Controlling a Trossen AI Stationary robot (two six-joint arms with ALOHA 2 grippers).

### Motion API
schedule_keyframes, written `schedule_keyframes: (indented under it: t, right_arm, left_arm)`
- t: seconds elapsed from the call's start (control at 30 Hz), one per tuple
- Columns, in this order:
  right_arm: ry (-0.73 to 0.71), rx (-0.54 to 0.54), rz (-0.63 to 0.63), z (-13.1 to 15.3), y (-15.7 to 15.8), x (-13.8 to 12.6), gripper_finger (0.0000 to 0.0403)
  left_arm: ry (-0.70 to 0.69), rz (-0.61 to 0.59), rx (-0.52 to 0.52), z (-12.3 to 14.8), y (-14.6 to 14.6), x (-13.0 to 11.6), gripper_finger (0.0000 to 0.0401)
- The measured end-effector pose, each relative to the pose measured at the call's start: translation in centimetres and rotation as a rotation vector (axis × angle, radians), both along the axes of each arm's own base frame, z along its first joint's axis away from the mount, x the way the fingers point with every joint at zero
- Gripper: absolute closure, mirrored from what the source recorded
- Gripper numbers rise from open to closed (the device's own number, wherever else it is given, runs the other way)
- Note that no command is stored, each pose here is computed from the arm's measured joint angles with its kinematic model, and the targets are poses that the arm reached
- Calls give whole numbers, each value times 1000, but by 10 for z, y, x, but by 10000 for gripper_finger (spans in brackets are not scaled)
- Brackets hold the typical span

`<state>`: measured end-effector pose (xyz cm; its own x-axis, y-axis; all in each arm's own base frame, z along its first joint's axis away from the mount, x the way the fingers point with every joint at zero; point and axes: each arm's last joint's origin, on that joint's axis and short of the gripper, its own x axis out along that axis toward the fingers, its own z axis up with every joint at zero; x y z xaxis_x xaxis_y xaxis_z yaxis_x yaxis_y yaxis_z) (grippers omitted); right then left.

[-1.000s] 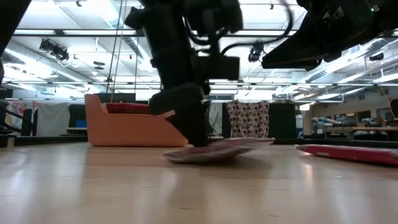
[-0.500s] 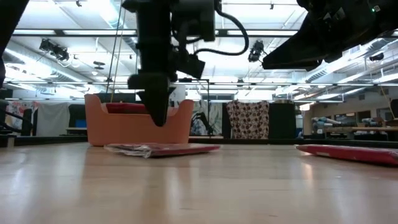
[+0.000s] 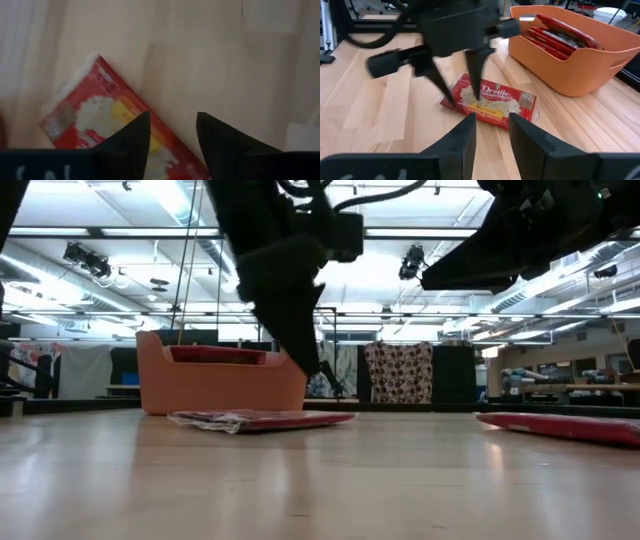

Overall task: Sort popcorn bags into baskets
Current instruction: Put the red popcorn bag into the orange bin

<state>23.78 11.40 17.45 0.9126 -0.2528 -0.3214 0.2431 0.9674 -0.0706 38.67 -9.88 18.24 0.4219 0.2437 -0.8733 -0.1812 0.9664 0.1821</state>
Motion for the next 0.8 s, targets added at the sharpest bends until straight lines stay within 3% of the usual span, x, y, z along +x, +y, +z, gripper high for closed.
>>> schedule_keyframes:
  t: [0.27,0.57,0.8]
  right_arm:
    - [-4,-1,2,0,0,0,282]
    - [-13,2,3,1,0,0,282]
    - [-13,2,3,1,0,0,283]
  left_arm:
    - [81,48,44,-29,-8,-1,201]
    - [263,62,116,-49,-8,-13,239]
    - [416,48,165,-50,-3,-27,262]
